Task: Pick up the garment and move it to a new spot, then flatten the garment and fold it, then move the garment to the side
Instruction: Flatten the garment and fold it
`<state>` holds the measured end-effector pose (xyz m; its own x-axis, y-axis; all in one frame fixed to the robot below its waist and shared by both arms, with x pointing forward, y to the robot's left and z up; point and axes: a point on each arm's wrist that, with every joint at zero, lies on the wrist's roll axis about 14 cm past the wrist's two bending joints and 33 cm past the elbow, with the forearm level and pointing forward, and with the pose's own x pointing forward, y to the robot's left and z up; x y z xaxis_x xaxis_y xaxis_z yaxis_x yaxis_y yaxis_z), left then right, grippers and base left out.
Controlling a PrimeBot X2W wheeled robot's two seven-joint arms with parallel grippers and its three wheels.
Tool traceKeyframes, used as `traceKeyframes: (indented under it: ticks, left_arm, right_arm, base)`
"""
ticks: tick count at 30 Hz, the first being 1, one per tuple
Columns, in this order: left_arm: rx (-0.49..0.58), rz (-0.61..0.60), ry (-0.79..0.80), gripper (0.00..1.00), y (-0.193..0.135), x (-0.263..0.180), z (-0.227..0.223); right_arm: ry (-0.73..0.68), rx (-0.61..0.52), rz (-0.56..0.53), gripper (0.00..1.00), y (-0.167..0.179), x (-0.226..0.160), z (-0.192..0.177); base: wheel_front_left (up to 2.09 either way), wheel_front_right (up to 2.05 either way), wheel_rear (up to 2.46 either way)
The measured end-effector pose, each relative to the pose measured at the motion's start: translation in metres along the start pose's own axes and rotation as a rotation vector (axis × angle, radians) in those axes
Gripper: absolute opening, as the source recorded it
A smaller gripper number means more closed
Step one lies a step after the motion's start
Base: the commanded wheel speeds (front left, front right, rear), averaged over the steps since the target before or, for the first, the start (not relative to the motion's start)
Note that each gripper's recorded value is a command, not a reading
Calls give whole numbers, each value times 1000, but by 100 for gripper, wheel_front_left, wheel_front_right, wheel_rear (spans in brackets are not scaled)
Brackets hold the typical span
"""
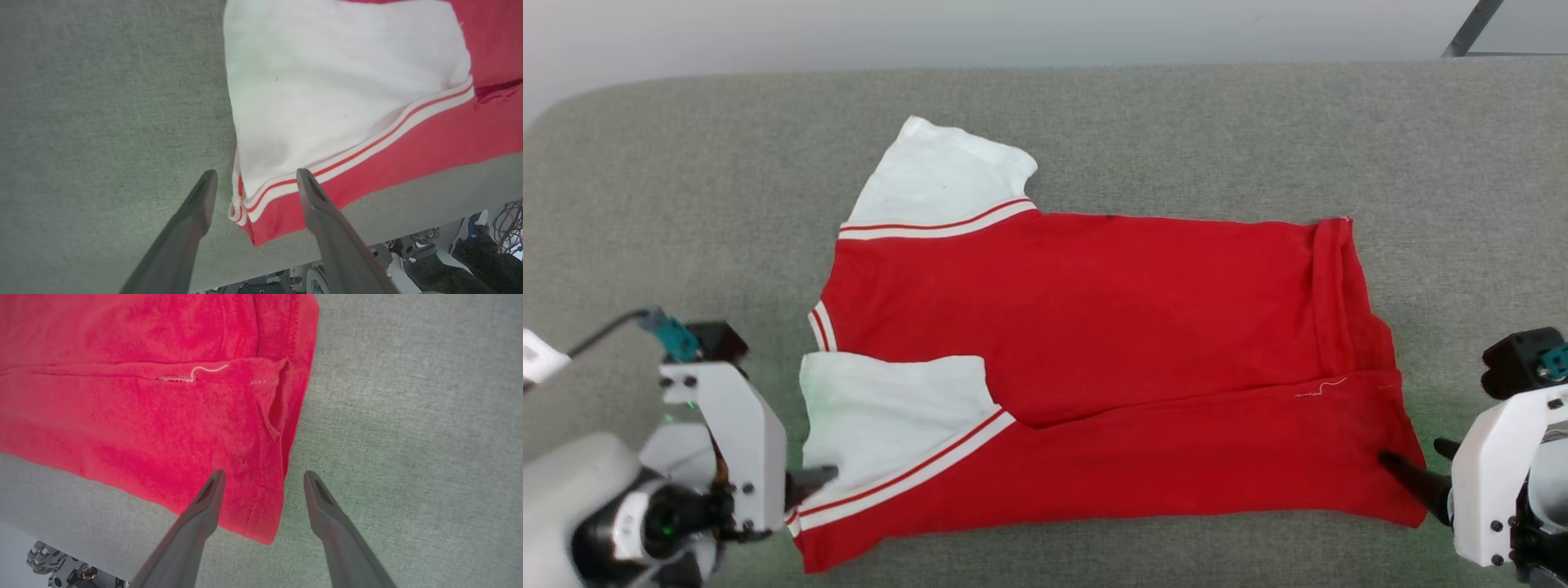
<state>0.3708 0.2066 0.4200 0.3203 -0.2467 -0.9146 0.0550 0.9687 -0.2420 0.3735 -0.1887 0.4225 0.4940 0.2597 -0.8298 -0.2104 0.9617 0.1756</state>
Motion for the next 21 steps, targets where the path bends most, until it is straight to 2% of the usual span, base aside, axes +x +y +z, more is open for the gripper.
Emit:
traceKeyframes:
  ticks: [4, 8, 12, 21]
  left_arm:
    - [35, 11, -52, 100, 0, -11, 21]
    - [89, 14, -166, 100, -5, -27, 62]
    - [146, 21, -301, 100, -10, -39, 110]
    - [227, 15, -406, 100, -25, -25, 178]
  right_arm:
    - [-63, 8, -7, 100, -1, -7, 11]
    - [-198, 3, -37, 100, -5, -19, 36]
    - [-390, -14, -61, 100, -4, -35, 69]
    - [-863, -72, -149, 100, -6, -83, 139]
  base:
    - [0, 0, 0]
    - [0, 0, 0]
    - [0, 0, 0]
    - [0, 0, 0]
